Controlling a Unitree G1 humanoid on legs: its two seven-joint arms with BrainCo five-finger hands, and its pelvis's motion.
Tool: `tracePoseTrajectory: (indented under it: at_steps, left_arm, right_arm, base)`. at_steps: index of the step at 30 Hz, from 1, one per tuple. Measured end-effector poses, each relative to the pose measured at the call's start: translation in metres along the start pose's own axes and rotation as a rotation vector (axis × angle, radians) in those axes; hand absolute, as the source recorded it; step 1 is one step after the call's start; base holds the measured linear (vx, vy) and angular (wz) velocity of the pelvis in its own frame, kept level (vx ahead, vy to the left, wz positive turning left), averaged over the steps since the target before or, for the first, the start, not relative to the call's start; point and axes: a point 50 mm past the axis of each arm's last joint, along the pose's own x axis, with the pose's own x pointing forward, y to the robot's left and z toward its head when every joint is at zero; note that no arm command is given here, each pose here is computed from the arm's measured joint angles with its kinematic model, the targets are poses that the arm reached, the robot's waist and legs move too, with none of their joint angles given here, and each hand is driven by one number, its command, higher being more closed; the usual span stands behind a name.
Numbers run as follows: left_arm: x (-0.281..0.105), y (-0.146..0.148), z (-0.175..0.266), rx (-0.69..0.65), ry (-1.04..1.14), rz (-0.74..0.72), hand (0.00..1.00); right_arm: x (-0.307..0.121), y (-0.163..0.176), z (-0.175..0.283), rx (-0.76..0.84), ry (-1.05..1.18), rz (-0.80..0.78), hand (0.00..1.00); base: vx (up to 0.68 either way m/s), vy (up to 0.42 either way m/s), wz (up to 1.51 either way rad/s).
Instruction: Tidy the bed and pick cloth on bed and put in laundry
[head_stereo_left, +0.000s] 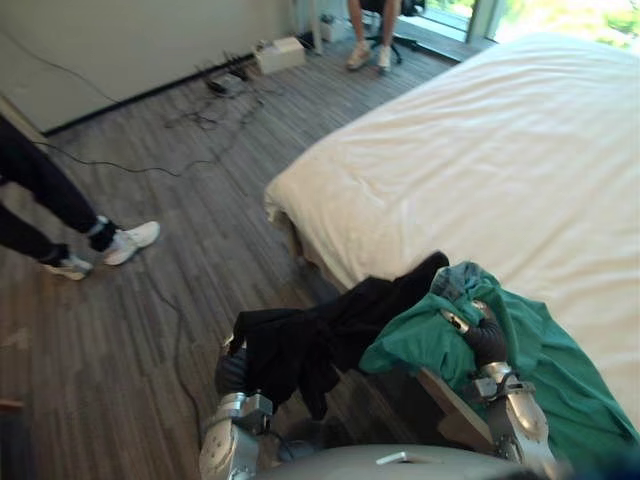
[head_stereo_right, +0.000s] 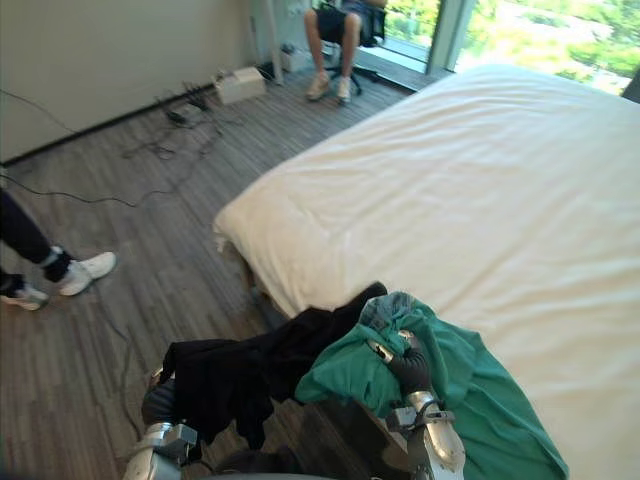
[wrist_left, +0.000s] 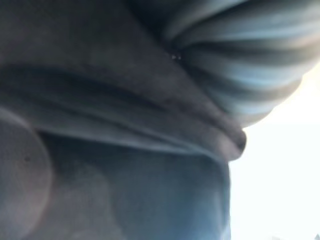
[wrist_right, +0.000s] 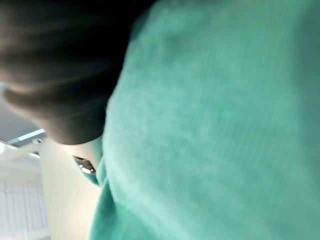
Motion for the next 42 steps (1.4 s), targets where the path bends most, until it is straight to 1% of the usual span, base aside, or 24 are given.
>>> tracePoseTrajectory:
  at_steps: [3, 9, 13, 17, 22, 26, 36, 37, 42]
  left_arm:
    - [0.006, -0.012, -0.001, 0.0, 0.011, -0.047, 1.0]
    - [0.01, -0.014, -0.008, 0.07, 0.082, -0.084, 1.0]
    - [0.013, -0.013, -0.017, 0.074, 0.127, -0.082, 1.0]
    - [0.008, -0.009, -0.03, 0.062, 0.197, -0.065, 1.0]
    - [0.004, -0.018, -0.037, 0.052, 0.225, -0.102, 1.0]
    - [0.006, -0.021, -0.037, 0.057, 0.225, -0.119, 1.0]
    - [0.001, -0.009, -0.045, 0.087, 0.284, -0.088, 1.0]
    - [-0.013, 0.003, -0.066, 0.089, 0.383, -0.022, 1.0]
    - [-0.013, 0.003, -0.066, 0.088, 0.382, -0.023, 1.0]
  right_arm:
    - [0.0, 0.003, -0.008, 0.046, 0.027, -0.016, 1.0]
    - [-0.002, 0.016, -0.018, 0.06, 0.075, 0.003, 1.0]
    - [-0.009, 0.015, -0.026, 0.067, 0.112, -0.007, 1.0]
    - [-0.015, 0.007, -0.039, 0.073, 0.17, -0.062, 1.0]
    - [-0.015, 0.004, -0.038, 0.072, 0.165, -0.109, 1.0]
    - [-0.013, 0.006, -0.038, 0.077, 0.161, -0.114, 1.0]
    - [-0.011, 0.007, -0.043, 0.1, 0.18, -0.123, 1.0]
    - [-0.026, 0.002, -0.057, 0.107, 0.255, -0.154, 1.0]
    - [-0.026, 0.002, -0.057, 0.107, 0.256, -0.154, 1.0]
  base:
    - [0.09, 0.078, 1.12]
    - [0.11, 0.042, 1.11]
    - [0.08, 0.008, 0.85]
    - [0.09, -0.055, 0.32]
    - [0.09, -0.085, -0.11]
    - [0.08, -0.041, -0.03]
    - [0.01, -0.012, -0.05]
    - [-0.02, -0.006, -0.05]
    - [0.0, 0.0, 0.0]
